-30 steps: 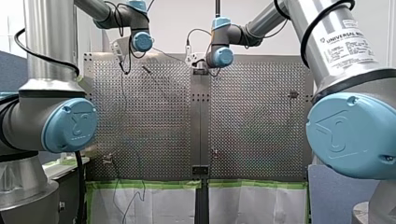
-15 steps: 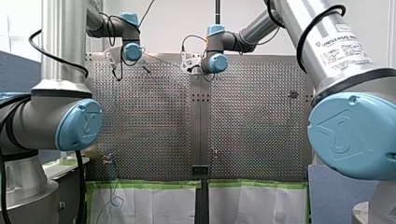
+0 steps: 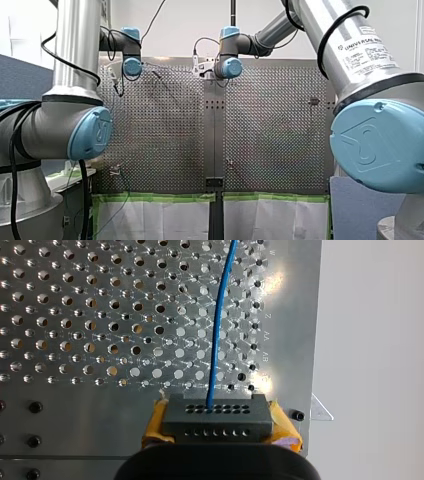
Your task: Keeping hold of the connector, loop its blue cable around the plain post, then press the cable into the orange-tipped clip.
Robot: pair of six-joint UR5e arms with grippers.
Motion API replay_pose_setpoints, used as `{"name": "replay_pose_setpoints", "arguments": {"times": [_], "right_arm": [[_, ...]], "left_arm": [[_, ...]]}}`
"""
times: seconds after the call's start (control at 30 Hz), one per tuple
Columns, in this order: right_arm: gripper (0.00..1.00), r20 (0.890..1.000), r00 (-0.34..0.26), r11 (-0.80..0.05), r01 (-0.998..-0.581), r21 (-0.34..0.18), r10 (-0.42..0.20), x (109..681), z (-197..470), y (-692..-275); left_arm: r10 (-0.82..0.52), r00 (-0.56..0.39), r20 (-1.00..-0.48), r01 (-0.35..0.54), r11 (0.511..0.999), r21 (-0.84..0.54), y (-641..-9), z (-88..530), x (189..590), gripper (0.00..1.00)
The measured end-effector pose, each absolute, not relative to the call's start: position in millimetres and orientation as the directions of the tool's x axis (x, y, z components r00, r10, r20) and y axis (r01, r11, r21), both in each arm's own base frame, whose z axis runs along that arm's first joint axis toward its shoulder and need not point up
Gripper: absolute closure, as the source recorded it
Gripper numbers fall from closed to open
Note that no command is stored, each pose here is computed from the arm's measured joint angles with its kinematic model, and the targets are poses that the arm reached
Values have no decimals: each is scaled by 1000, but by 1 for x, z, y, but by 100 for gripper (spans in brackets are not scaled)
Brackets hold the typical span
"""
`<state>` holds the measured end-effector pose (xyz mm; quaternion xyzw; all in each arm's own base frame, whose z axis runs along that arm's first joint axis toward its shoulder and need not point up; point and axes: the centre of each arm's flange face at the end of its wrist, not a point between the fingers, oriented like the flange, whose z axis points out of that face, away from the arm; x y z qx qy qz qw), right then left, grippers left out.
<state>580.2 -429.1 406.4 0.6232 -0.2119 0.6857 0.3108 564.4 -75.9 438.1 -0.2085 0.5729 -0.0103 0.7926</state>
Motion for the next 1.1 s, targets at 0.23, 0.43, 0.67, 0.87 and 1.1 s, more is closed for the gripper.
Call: {"name": "replay_pose_setpoints", "arguments": {"times": [0.23,0.43,0.67,0.87,1.1], "right_arm": [[100,987,-29,-700,-708,93,160,579,405,-432],[100,988,-25,-687,-722,90,155,578,403,-433],[100,991,-6,-670,-737,88,136,577,392,-436],[100,995,29,-672,-736,87,98,581,370,-438],[100,996,63,-676,-731,91,66,582,356,-435]], "left_arm": [[-271,302,-914,-193,922,-337,-81,416,576,99],[-286,299,-910,-209,911,-355,-80,412,576,99],[-293,281,-914,-208,911,-356,-85,406,573,96],[-310,247,-918,-178,917,-358,-96,391,575,96],[-321,188,-928,-179,918,-354,-104,363,583,93]]}}
